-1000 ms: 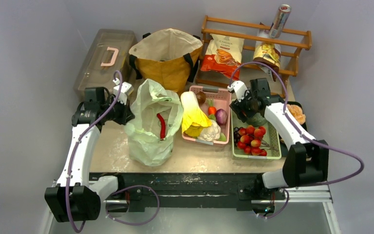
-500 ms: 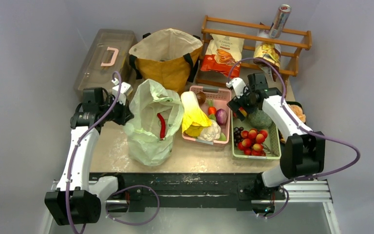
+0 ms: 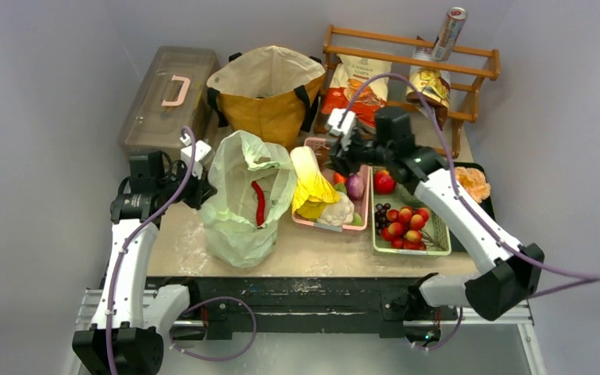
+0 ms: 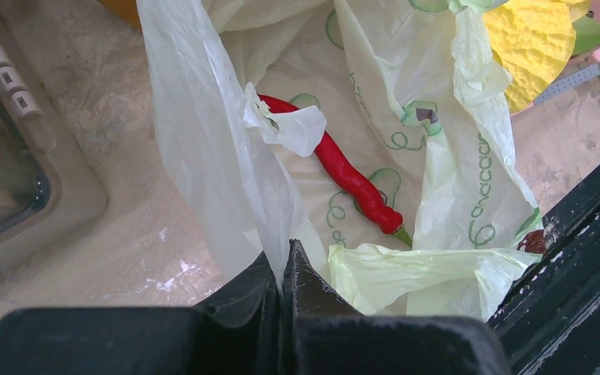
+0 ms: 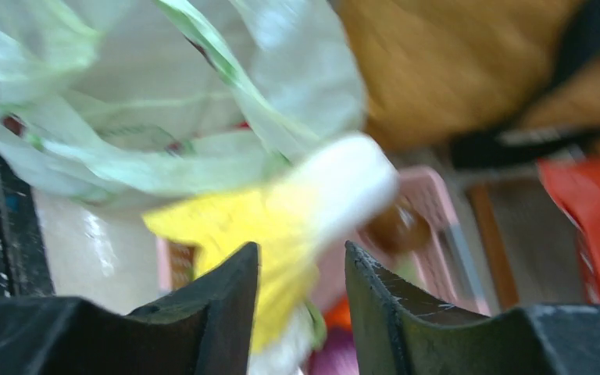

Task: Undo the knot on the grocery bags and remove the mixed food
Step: Place the fake fruit in the bin, then pick up the fake vegetable from the takeout bag.

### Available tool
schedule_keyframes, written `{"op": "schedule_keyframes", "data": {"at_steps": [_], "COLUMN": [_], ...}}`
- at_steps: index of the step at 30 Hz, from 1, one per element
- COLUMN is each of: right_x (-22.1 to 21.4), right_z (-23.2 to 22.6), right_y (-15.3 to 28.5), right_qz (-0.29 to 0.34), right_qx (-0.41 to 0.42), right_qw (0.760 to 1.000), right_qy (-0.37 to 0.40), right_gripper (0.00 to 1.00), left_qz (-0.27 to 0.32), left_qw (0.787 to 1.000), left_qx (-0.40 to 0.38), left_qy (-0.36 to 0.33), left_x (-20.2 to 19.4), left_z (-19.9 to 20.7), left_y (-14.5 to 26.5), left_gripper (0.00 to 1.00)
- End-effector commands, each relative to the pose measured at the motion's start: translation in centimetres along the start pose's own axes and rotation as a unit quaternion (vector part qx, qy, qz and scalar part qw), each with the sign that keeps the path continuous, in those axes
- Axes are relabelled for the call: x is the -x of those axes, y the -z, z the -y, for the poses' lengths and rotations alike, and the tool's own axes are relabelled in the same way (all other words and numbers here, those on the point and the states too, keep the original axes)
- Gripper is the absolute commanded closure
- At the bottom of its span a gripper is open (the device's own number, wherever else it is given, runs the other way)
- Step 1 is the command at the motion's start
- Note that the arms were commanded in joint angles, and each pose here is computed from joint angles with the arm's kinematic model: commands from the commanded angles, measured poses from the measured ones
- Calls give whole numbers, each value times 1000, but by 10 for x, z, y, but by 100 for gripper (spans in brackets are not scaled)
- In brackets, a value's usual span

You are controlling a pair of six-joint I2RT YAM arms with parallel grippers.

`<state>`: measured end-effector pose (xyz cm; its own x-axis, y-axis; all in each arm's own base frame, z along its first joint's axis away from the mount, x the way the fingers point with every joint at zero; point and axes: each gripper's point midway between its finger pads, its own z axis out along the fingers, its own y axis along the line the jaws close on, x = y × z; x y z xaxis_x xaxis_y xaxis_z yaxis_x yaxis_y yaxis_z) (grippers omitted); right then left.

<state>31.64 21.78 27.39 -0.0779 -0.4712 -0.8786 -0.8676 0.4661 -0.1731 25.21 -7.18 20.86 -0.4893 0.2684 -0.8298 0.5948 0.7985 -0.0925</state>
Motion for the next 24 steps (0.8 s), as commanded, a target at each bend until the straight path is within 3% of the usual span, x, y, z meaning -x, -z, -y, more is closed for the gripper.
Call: {"op": "schedule_keyframes", "data": {"at_steps": [1, 3, 6, 8, 12, 19, 24], "right_x": [51, 60, 63, 64, 44, 1, -30], "right_z": [-54, -77, -110, -132, -165, -133, -121], "right_y": [-56, -81, -119, -139, -182, -234, -250], "right_qz": [86, 96, 108, 125, 102, 49, 17], "right_qx": [89, 110, 137, 148, 158, 44, -6], "right_qw": [992, 989, 984, 981, 981, 998, 1000], "right_qy": [1, 9, 17, 29, 45, 10, 6], "right_gripper": [63, 68, 85, 91, 92, 88, 77], "left_qz": [20, 17, 14, 10, 4, 8, 11], "left_qw": [999, 999, 999, 999, 998, 998, 998], "left_qx": [-13, -14, -14, -13, -13, -2, 3], "left_qy": [-36, -40, -47, -50, -54, -62, -62], "left_x": [6, 4, 0, -5, -9, -10, -9], "left_z": [2, 2, 3, 3, 4, 3, 3], "left_y": [-1, -1, -2, -3, -2, 1, 2], "left_gripper": [100, 100, 100, 100, 100, 100, 100]}}
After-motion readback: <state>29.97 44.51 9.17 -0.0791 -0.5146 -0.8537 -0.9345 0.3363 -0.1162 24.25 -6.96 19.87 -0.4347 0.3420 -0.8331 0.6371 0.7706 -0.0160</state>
